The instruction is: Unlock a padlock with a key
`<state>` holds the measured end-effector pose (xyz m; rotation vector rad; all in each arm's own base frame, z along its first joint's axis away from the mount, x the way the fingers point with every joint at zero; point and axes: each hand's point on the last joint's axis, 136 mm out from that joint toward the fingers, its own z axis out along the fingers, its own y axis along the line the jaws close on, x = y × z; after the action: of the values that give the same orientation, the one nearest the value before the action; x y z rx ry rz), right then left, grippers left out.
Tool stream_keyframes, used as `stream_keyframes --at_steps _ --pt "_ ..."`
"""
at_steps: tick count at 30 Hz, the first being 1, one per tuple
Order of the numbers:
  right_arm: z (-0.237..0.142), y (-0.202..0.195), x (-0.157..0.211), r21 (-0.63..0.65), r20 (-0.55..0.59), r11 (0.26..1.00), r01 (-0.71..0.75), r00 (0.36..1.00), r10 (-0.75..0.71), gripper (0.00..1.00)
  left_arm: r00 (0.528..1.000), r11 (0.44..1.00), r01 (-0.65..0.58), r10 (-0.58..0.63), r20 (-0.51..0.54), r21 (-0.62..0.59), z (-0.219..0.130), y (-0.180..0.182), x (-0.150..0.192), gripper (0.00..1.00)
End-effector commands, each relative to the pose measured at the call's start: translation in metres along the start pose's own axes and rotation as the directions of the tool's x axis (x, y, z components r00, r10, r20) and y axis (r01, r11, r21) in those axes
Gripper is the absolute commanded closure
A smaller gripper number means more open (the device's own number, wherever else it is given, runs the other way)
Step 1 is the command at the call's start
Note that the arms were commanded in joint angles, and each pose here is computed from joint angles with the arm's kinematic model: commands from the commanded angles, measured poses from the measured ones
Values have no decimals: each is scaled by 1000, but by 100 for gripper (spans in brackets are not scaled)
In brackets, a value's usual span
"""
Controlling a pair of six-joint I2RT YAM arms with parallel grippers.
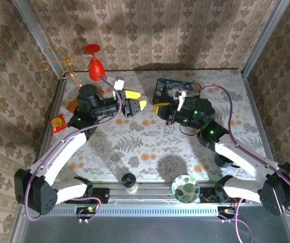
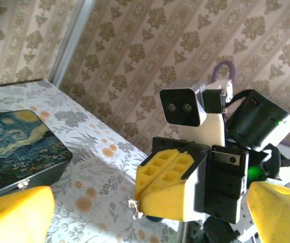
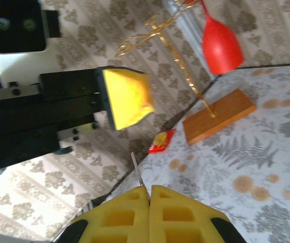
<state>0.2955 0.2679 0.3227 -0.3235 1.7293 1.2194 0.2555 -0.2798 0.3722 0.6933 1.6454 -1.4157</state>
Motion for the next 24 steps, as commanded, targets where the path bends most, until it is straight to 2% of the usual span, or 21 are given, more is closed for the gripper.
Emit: stream_keyframes --at_steps 1,6,11,15,19,24 --pt "-17 -28 -8 159 54 987 -29 998 20 100 999 987 -45 48 17 -152 -4 20 2 0" --pt "-60 -80 -5 410 111 904 -121 990 83 100 994 925 -110 105 -32 -363 6 56 23 0" --pt "-106 -115 2 545 178 815 -199 977 119 100 992 893 -110 74 -99 -437 27 86 50 0" --pt "-131 -130 11 573 225 773 -273 959 171 100 982 869 -146 71 -173 -473 52 107 74 0" --pt "-142 -138 18 601 231 742 -297 953 195 100 955 830 -236 102 -278 -505 80 124 100 0" --pt "-153 -145 26 659 204 695 -288 957 204 100 920 793 -262 34 -389 -550 104 153 136 0"
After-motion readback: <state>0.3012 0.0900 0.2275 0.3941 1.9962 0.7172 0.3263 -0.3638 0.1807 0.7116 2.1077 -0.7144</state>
